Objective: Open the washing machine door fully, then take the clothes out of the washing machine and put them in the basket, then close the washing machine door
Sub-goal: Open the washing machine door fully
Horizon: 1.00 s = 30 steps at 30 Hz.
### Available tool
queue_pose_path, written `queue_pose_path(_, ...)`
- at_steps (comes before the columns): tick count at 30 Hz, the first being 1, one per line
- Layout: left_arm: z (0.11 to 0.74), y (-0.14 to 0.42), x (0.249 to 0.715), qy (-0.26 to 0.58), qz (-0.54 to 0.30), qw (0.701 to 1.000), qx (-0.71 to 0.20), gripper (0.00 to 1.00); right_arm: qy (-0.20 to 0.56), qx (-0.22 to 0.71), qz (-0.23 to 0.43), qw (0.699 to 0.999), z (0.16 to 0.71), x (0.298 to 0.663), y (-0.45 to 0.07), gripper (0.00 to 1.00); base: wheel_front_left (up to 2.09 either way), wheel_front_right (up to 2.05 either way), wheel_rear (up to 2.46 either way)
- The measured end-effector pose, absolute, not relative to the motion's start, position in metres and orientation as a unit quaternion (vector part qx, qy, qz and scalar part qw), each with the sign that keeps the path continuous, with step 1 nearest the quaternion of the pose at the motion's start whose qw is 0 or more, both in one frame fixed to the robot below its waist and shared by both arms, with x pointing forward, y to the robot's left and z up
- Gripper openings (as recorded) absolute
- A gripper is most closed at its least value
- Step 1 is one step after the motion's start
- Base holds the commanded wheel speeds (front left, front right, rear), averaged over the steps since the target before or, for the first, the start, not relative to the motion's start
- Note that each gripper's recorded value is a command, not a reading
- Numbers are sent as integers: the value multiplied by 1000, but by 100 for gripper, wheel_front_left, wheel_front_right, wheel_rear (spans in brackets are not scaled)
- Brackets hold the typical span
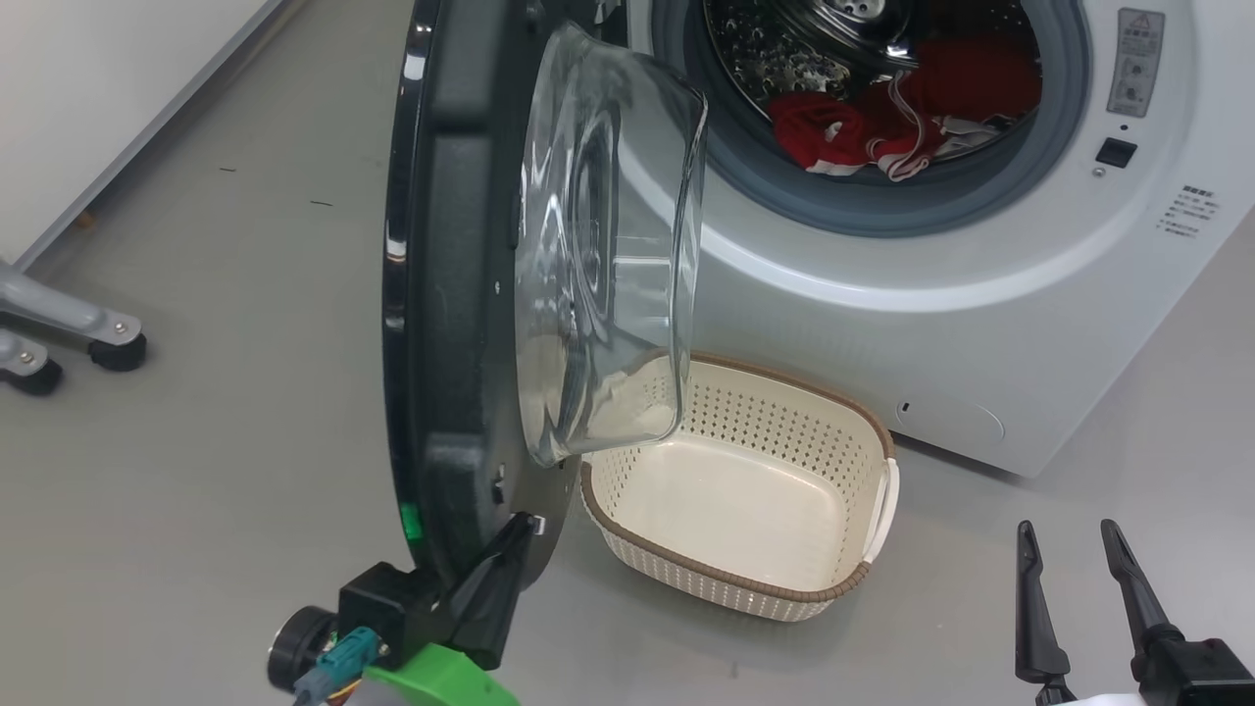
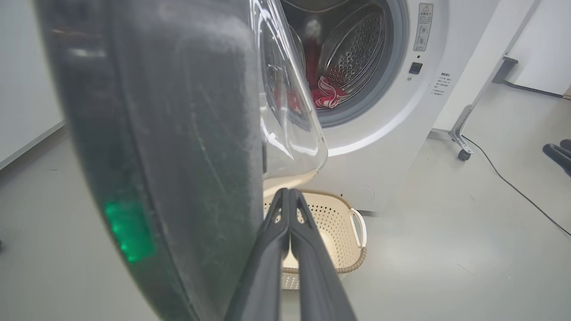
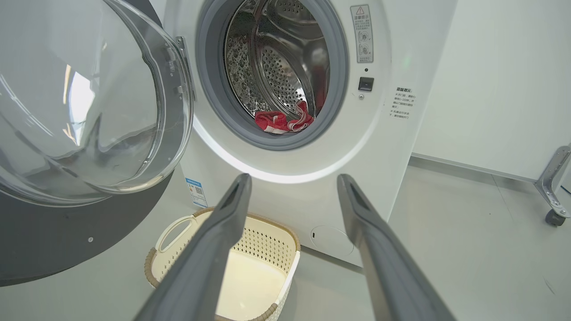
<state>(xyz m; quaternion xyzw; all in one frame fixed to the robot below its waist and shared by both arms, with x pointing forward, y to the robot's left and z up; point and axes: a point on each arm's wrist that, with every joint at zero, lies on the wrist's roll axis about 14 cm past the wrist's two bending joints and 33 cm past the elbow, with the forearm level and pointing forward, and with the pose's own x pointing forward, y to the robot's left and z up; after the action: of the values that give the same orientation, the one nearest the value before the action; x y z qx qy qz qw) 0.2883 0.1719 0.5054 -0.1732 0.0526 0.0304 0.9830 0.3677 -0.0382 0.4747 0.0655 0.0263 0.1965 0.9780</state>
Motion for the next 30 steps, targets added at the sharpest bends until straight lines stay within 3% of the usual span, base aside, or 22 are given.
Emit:
queue_pose_path(14,498,230,268,43,121,981,-147,0,25,64,214,974,477,359,-31,100,0,0,0)
queue_pose_path(30,485,296,259,44,211,969,-123,0,27,64,184,981,475,355,-51,100,0,0,0)
